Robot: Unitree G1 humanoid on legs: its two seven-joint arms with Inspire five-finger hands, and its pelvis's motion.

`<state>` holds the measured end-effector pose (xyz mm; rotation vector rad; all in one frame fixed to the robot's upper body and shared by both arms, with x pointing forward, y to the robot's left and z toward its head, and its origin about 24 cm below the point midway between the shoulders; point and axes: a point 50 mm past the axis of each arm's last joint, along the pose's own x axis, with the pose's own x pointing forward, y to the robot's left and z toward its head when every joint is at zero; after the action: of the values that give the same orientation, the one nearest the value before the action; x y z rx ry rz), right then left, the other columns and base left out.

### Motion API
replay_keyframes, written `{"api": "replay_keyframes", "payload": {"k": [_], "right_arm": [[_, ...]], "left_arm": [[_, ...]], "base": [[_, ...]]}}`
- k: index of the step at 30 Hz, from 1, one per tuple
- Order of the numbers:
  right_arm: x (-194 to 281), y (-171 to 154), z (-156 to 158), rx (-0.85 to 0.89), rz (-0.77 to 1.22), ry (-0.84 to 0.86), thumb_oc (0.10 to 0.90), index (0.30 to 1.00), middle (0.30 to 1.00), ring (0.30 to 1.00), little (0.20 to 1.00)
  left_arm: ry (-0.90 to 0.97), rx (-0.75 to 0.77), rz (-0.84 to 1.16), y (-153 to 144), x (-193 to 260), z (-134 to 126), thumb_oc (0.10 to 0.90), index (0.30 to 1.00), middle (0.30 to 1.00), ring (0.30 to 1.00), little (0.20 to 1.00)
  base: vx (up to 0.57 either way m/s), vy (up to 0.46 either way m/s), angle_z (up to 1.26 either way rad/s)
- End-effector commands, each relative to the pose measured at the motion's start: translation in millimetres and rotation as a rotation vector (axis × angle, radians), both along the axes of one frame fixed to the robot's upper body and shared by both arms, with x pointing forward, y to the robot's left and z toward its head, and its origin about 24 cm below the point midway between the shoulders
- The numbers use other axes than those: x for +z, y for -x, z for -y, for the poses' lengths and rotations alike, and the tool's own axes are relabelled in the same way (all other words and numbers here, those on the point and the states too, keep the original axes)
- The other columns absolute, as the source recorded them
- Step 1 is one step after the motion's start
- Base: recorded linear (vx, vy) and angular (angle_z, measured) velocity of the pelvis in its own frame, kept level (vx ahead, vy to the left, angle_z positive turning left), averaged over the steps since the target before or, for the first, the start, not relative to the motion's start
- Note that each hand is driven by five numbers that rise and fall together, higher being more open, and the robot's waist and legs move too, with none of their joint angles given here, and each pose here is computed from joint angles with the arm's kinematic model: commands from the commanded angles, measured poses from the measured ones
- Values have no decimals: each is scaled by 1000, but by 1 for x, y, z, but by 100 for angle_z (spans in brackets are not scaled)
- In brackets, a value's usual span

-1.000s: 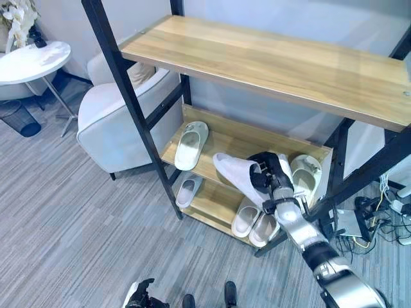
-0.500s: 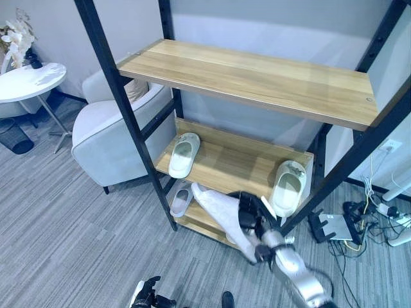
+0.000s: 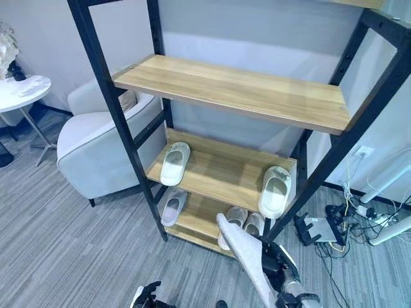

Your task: Arrange the slippers neatly on the shoe rack.

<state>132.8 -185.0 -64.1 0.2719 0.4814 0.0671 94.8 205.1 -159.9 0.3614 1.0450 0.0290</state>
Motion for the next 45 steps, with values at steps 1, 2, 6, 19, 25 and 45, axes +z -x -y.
{"api": "replay_keyframes", "payload": {"k": [1, 2, 6, 19, 25, 45], "right_arm": [[42, -35, -6, -22, 289, -86, 400, 300, 300, 300, 300], [36, -33, -6, -35, 256, -88, 400, 300, 300, 300, 300], [29, -33, -7, -63, 227, -99, 400, 300, 300, 300, 300], [-16, 6, 64, -450, -7, 33, 400, 300, 300, 300, 300], [-9, -7, 64, -438, 32, 27, 400, 300, 300, 300, 300], [-21, 7, 39, -444, -12, -108, 400, 300, 300, 300, 300]], "left_arm": [[20, -33, 37, -5, 1, 3, 800, 900, 900, 900, 900], [50, -27, 38, -10, 2, 9, 800, 900, 900, 900, 900], [60, -11, -11, -5, -3, 12, 800, 900, 900, 900, 900], [286, 403, 239, -24, 12, 9, 800, 900, 900, 900, 900], [270, 365, 276, -34, 17, 9, 800, 900, 900, 900, 900], [42, 88, 366, -65, 38, -21, 800, 900, 900, 900, 900]], "base": [[27, 18, -10], [37, 32, -26], [19, 16, -19], [-2, 45, 13], [76, 280, 21], [113, 288, -19]]}}
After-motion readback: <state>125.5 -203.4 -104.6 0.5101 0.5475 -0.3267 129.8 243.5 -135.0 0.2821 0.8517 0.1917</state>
